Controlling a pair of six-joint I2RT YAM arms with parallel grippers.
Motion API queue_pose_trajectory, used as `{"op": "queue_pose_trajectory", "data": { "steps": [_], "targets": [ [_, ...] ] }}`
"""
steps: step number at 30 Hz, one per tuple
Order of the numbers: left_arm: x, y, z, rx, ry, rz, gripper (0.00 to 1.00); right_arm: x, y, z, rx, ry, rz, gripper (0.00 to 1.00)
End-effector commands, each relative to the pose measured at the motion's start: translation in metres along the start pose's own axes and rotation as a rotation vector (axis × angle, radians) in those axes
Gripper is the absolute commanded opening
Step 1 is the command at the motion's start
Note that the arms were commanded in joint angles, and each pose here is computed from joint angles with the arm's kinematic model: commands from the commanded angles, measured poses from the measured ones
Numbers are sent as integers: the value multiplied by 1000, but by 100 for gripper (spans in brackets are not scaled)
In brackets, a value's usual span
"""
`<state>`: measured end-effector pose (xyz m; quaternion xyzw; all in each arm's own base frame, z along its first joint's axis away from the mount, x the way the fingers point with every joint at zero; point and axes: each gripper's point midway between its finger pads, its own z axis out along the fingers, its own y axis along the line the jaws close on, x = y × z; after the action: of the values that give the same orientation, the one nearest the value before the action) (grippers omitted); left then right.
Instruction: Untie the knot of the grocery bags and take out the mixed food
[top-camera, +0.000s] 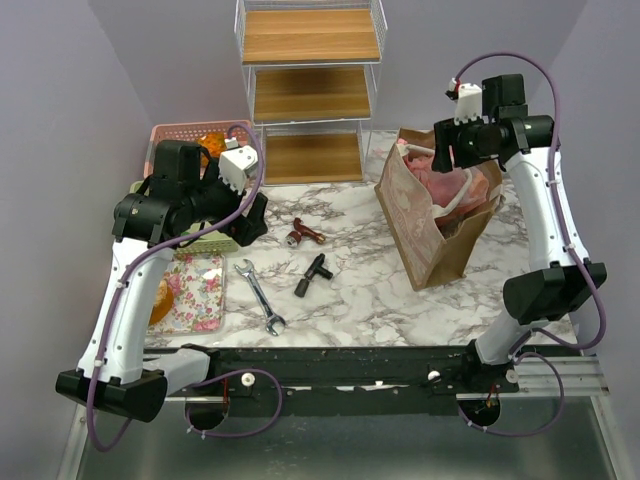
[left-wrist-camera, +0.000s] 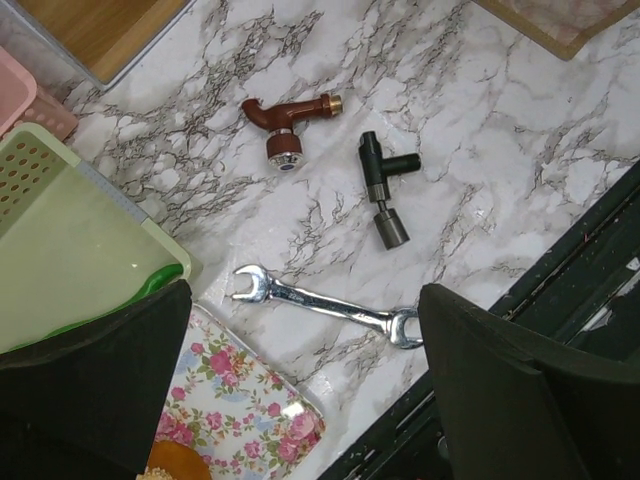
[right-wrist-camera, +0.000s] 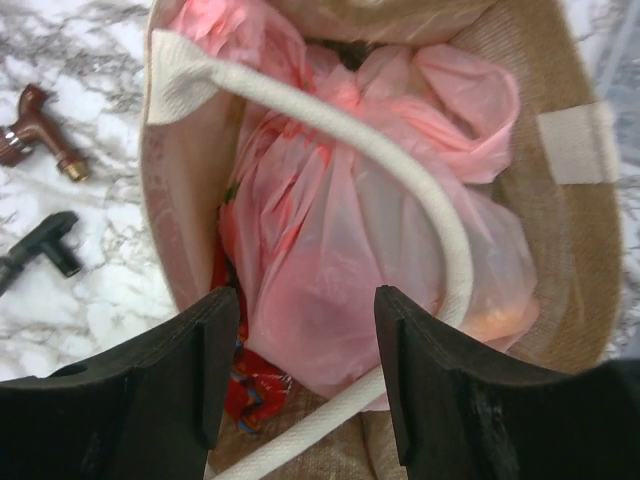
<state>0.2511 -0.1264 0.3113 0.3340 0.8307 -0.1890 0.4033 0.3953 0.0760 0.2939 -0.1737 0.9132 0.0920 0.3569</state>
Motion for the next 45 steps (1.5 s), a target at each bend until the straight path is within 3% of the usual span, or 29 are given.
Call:
{"op": "queue_pose_trajectory", "data": {
  "steps": [1, 11, 20, 22, 24, 26, 29, 32, 35, 40, 43, 45],
  "targets": [
    [2, 1, -3, -21, 2, 16, 98, -22, -29, 7, 143, -79, -45, 63],
    [-2, 7, -5, -38, 25, 29, 98, -25, -34, 42, 99, -35, -127, 63],
    [-17, -3, -2, 6, -35, 37, 98, -14, -60, 61, 200, 13, -228, 63],
    [-23, -13, 0, 49, -54, 47, 98, -18, -58, 57, 189, 6, -236, 61],
    [-32, -22, 3, 89, -67, 68, 99, -18, -58, 57, 184, 18, -247, 54],
    [-45, -33, 5, 129, -97, 105, 99, -13, -62, 62, 190, 44, -253, 49],
    [-76, -52, 3, 192, -236, 185, 98, -7, -65, 71, 194, 69, -256, 43],
    [-102, -73, 4, 225, -371, 298, 98, -4, -63, 75, 177, 78, -265, 43],
    [-121, -90, 13, 240, -417, 406, 98, -1, -66, 78, 180, 92, -296, 44],
    [-147, -109, 25, 273, -509, 494, 98, -18, -63, 63, 180, 36, -318, 24],
    [-171, -108, 39, 175, -606, 597, 99, -33, -59, 49, 179, -13, -335, 5],
    [-198, -100, 49, 88, -677, 619, 99, -43, -55, 38, 174, -46, -340, 1]
  ]
}}
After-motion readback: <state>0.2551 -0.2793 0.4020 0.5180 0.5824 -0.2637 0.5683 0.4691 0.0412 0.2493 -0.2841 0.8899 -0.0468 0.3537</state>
